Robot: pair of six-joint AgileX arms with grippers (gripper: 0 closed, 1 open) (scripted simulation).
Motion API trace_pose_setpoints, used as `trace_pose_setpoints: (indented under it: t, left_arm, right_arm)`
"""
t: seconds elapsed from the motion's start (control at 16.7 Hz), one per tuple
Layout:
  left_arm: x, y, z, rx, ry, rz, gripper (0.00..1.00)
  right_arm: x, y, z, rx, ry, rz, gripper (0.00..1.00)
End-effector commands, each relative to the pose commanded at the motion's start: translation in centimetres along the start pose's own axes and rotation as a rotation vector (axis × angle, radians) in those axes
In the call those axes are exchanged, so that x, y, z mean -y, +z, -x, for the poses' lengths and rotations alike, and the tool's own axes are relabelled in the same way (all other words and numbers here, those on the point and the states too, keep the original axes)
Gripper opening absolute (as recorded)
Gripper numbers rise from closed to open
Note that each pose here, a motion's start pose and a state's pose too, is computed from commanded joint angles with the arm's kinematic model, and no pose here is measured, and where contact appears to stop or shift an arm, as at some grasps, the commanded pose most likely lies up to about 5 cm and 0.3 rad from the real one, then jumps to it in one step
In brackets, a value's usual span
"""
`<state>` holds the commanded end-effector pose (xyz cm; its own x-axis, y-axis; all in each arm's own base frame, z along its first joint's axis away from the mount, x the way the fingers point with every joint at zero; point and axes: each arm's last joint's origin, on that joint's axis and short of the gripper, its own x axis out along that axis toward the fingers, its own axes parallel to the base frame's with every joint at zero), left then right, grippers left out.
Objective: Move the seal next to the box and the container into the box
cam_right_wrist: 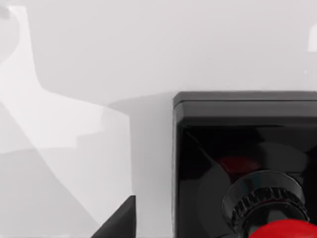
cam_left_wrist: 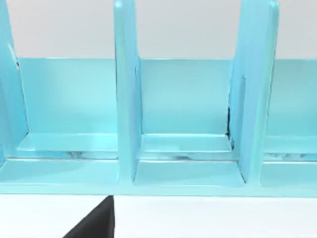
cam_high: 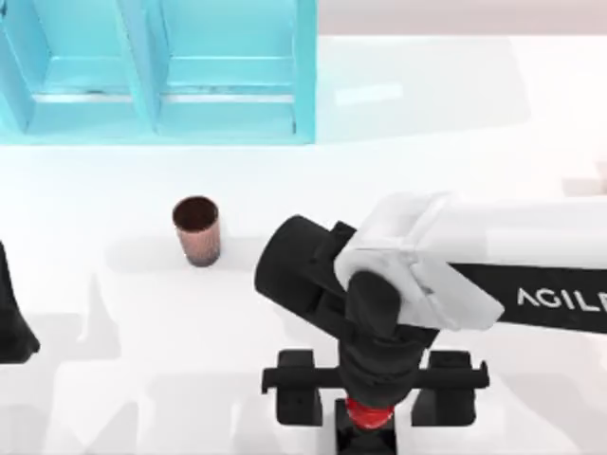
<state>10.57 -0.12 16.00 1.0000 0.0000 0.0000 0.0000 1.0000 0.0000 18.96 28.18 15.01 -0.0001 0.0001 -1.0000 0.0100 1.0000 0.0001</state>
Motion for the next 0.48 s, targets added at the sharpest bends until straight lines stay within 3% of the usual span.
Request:
trace_pose_setpoints:
  t: [0.48]
  left_arm:
    - [0.00,0.00,0.00,0.000,0.000,0.000,1.00]
  right_arm:
    - [0.00,0.00,0.00,0.000,0.000,0.000,0.10]
